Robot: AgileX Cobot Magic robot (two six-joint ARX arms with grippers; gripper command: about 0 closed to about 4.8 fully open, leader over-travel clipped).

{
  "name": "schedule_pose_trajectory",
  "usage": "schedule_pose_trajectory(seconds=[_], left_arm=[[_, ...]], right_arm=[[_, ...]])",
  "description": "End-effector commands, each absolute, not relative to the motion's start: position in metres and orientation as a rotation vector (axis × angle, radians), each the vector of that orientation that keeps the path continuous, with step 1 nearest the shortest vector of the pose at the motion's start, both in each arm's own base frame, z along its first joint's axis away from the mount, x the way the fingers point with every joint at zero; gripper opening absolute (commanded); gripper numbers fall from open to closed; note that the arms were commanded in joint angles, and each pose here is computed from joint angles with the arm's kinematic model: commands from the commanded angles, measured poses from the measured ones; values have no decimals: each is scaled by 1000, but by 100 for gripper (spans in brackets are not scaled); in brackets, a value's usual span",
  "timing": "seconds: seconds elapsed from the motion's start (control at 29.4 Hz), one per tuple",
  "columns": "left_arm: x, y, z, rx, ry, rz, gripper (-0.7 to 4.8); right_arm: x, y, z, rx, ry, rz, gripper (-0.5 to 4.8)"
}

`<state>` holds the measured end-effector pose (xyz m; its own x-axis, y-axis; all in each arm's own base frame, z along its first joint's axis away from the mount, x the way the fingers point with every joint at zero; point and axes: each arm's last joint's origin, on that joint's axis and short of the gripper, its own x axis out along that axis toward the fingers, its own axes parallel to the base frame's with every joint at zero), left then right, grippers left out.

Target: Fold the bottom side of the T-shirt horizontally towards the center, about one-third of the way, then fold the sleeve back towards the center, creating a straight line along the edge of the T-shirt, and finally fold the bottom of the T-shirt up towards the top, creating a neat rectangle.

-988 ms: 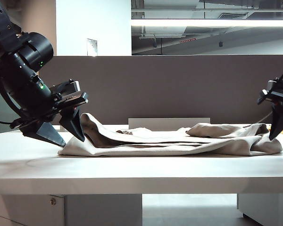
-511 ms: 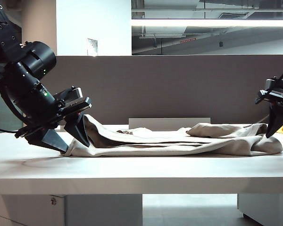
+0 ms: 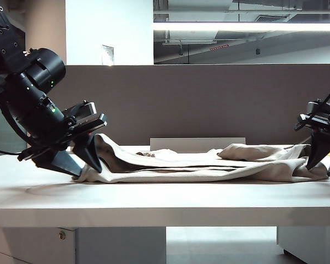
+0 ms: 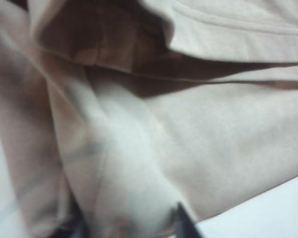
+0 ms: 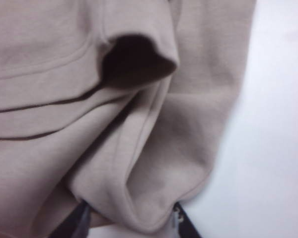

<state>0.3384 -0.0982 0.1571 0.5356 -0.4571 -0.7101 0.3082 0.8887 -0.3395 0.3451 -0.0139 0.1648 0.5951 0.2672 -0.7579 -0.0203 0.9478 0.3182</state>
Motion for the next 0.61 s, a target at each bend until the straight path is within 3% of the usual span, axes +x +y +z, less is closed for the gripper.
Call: schedule_pose_trajectory(seconds=[0.03,0.17,0.24,0.31,0.61], left_arm=[[340,-99,160,-173,871,-468,112],[341,-99,160,-174,860,-469,50],[341,-99,160,-173,858,-470,42],[341,-99,160,-163,854,-475,-6],[344,-100,165,-157,811,-487,-6]], right_arm=[[347,-14,168,291,895,173,71],[348,-14,168,289,888,174,-6],[348,-14,169,286,882,171,-6],[349,-14,169,285,876,172,-6],[350,-14,172,287,861,181,-6]])
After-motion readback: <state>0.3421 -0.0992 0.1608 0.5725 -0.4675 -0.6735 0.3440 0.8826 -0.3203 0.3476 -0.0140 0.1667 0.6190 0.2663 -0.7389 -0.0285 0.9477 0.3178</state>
